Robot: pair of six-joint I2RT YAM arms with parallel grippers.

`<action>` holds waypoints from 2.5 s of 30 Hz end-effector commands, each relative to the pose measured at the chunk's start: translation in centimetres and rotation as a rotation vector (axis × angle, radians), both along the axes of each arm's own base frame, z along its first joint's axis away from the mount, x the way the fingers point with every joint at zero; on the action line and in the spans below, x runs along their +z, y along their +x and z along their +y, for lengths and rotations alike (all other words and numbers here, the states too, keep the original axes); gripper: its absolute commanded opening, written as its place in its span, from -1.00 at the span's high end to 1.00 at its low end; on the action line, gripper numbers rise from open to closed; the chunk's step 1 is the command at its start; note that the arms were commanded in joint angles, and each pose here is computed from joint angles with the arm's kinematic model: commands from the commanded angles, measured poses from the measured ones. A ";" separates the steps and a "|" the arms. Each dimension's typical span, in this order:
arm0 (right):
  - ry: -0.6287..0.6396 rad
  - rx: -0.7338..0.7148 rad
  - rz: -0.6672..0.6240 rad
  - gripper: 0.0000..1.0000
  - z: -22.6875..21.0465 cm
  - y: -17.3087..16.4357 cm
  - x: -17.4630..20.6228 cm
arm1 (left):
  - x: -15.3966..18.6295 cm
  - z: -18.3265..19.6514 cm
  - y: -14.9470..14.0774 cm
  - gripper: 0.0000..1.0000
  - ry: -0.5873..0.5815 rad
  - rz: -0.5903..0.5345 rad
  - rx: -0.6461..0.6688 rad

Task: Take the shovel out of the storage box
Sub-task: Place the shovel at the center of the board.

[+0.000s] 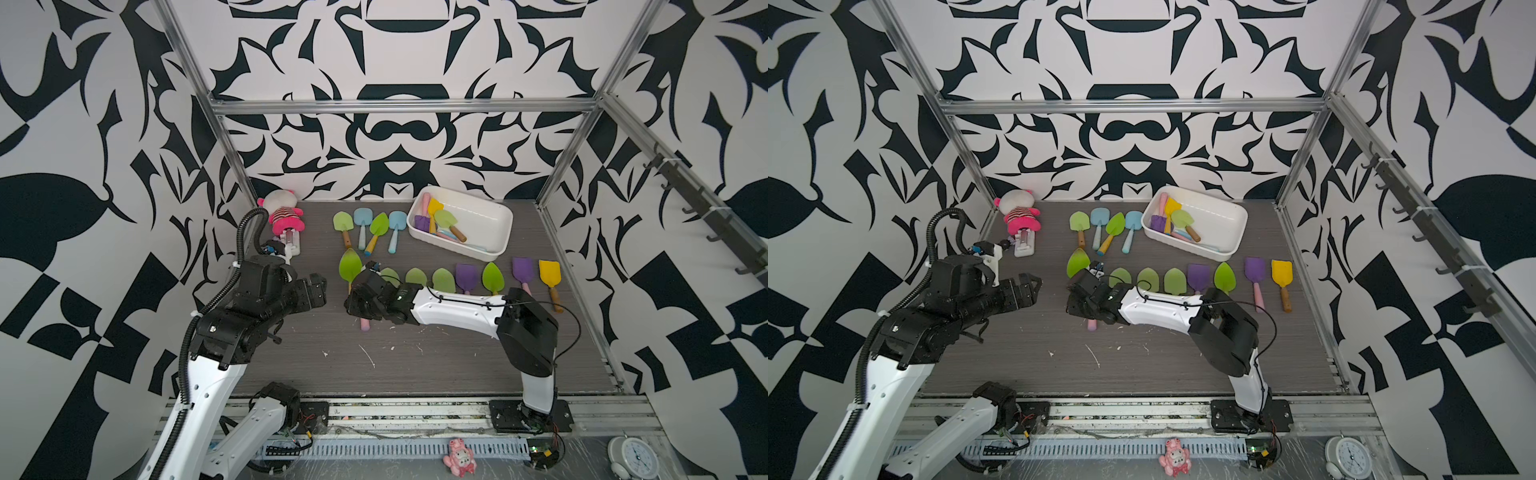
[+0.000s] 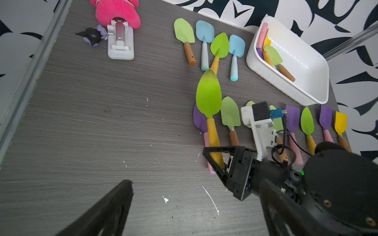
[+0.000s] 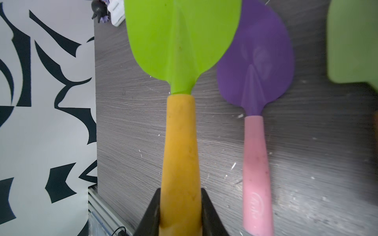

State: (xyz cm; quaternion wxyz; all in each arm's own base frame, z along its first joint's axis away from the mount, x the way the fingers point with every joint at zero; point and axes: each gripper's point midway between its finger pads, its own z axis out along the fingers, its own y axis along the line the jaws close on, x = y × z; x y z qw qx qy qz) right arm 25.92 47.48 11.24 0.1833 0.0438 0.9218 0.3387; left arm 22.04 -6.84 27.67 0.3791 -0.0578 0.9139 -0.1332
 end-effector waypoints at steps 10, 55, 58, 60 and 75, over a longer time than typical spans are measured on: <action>0.063 -0.089 0.006 1.00 4.6 0.4 0.0 | 0.0 1.1 -1.2 -0.99 0.011 0.030 0.048; -0.022 -0.088 0.127 0.32 6.1 -1.5 -4.9 | -0.1 1.0 -0.7 -0.99 -0.002 0.004 0.059; -0.025 -0.086 0.123 0.31 6.0 -1.5 -4.7 | -0.2 1.0 -0.7 -0.99 -0.003 0.005 0.059; -0.028 -0.085 0.118 0.30 5.9 -1.4 -4.5 | -0.1 1.0 -0.6 -0.99 -0.004 0.003 0.060; -0.061 -0.034 0.069 0.11 5.1 -1.7 -2.7 | 0.6 0.6 0.5 -0.99 -0.014 -0.012 0.064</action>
